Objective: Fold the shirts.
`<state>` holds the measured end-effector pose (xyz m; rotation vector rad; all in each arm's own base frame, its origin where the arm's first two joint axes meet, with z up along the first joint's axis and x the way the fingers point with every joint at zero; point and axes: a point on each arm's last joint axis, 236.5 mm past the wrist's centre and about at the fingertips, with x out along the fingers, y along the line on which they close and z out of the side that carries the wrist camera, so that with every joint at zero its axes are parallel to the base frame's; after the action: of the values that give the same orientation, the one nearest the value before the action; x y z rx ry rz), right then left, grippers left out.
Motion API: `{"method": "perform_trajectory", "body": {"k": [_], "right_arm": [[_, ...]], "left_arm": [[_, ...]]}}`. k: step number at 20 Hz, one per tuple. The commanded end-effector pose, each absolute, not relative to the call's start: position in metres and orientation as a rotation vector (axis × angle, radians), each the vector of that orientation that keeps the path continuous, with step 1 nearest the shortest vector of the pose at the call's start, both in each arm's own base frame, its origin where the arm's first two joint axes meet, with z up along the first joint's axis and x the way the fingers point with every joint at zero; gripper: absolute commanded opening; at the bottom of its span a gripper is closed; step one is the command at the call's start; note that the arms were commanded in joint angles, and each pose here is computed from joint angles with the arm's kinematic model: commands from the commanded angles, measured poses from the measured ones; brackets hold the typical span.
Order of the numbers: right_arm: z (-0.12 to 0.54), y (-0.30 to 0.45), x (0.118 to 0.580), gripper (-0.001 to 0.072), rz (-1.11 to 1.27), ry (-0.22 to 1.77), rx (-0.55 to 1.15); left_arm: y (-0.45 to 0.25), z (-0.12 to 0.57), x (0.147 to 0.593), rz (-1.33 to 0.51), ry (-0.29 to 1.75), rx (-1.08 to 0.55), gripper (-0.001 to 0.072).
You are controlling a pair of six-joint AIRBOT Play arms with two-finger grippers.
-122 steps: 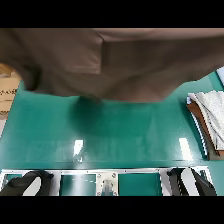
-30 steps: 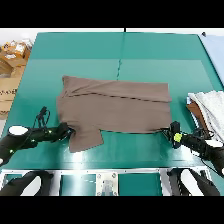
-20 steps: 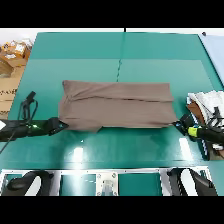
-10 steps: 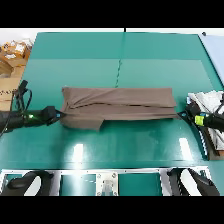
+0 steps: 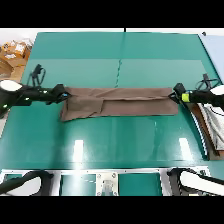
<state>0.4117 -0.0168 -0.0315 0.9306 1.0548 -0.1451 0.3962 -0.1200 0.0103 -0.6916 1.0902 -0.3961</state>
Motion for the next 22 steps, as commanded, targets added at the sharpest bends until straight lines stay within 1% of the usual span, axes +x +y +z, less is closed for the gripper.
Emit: {"method": "perform_trajectory", "body": {"k": [1,2,3,4,5,7,8,12,15,16,17,18,22], "right_arm": [[-0.067,-0.014,0.456,0.0019,-0.166,1.053,0.997],[-0.072,-0.018,0.467,0.0102,-0.176,1.041,1.008],[-0.072,-0.025,0.477,0.0240,-0.178,1.031,1.008],[-0.065,-0.033,0.483,0.0360,-0.153,1.022,0.975],[-0.054,-0.043,0.486,0.0429,-0.111,1.012,0.918],[-0.034,-0.061,0.474,0.0444,-0.021,1.064,0.837],[-0.029,-0.072,0.461,0.0507,0.010,1.105,0.816],[-0.042,-0.089,0.422,0.0514,0.143,1.215,0.730],[-0.072,-0.086,0.416,0.0535,0.210,1.269,0.701],[-0.080,-0.083,0.417,0.0535,0.232,1.275,0.705],[-0.089,-0.080,0.418,0.0535,0.251,1.281,0.723],[-0.096,-0.077,0.418,0.0535,0.256,1.290,0.749],[-0.109,-0.047,0.424,0.0535,0.390,1.285,0.794]], "left_arm": [[-0.132,-0.035,0.438,-0.358,1.098,-0.665,0.0028],[-0.133,-0.041,0.449,-0.343,1.085,-0.660,0.0032],[-0.130,-0.040,0.461,-0.333,1.062,-0.653,0.0271],[-0.124,-0.031,0.473,-0.320,1.023,-0.652,0.0598],[-0.116,-0.018,0.483,-0.317,0.987,-0.652,0.0715],[-0.095,0.011,0.489,-0.347,0.974,-0.659,0.0714],[-0.088,0.021,0.485,-0.377,0.994,-0.668,0.0714],[-0.090,0.026,0.455,-0.468,1.109,-0.676,0.0713],[-0.100,0.026,0.448,-0.499,1.138,-0.671,0.0705],[-0.103,0.027,0.448,-0.505,1.139,-0.668,0.0439],[-0.106,0.027,0.447,-0.516,1.138,-0.654,0.0142],[-0.108,0.027,0.446,-0.528,1.136,-0.641,0.0059],[-0.135,0.027,0.450,-0.554,1.115,-0.602,0.0058]]}}
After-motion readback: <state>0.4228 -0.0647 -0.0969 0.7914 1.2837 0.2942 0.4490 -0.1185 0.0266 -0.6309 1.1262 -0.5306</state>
